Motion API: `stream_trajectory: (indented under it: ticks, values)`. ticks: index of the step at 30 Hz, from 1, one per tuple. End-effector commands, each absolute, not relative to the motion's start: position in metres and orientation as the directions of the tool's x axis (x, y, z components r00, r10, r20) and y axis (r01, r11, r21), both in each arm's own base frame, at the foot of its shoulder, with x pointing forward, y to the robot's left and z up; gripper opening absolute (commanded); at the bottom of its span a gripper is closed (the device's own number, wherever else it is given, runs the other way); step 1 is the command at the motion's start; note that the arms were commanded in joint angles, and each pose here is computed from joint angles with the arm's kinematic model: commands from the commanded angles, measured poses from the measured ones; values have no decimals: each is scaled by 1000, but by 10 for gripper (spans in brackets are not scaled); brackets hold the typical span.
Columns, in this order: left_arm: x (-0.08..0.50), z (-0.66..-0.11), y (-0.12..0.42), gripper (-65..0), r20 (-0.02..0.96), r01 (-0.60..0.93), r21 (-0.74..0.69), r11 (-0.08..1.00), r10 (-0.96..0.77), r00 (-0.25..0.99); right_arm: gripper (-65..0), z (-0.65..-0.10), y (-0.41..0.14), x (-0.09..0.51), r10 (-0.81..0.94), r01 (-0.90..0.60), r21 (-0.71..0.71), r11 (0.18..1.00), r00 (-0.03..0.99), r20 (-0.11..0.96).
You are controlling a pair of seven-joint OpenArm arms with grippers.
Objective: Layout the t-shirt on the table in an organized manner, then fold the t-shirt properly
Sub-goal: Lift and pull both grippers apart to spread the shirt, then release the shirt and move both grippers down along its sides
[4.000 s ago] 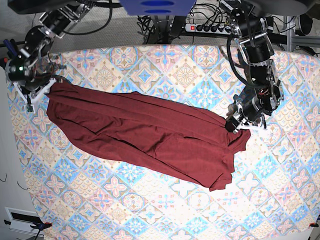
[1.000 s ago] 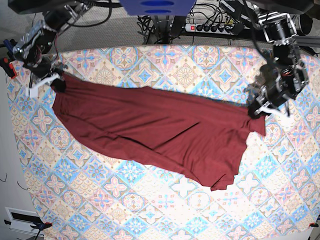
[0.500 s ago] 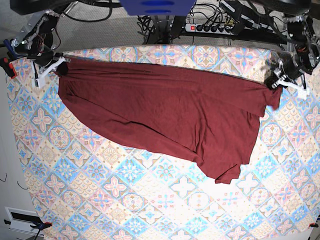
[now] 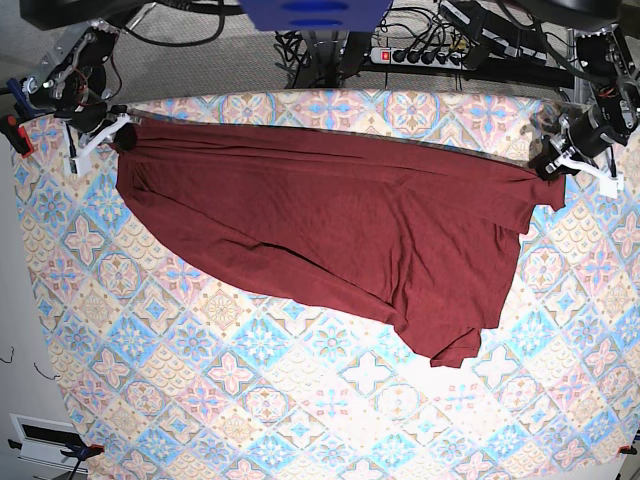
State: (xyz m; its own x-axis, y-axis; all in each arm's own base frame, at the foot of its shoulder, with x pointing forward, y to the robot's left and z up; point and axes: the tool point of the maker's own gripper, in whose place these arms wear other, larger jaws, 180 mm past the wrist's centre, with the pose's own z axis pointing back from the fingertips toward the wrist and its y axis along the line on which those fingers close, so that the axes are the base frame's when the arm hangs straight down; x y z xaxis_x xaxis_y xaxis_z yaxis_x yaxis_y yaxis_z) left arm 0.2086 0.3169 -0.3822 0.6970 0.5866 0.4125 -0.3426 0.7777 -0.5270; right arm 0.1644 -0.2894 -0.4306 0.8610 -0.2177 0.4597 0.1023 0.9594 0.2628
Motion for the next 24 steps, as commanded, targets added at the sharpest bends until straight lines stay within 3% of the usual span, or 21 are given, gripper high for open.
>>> stream_trajectory:
  ticks: [1, 4, 14, 20, 24]
  values:
    - [219, -368, 326, -608, 464, -319, -518, 794, 574, 675, -505, -431, -302, 155, -198, 116, 210, 971, 882, 427]
    - [233, -358, 326, -592, 490, -297, -531, 793, 574, 656, -443, -432, -302, 152, -199, 118, 211, 970, 884, 423]
    - [264, -307, 304, -591, 626, -141, -503, 853, 472, 620, -441, -432, -302, 151, -202, 120, 212, 970, 884, 423]
    - [264, -309, 313, -583, 639, -162, -462, 872, 454, 621, -436, -432, -302, 151, -203, 122, 211, 970, 884, 422]
    - [264, -312, 318, -517, 644, -178, -430, 885, 438, 627, -405, -432, -302, 151, -202, 121, 210, 970, 884, 423]
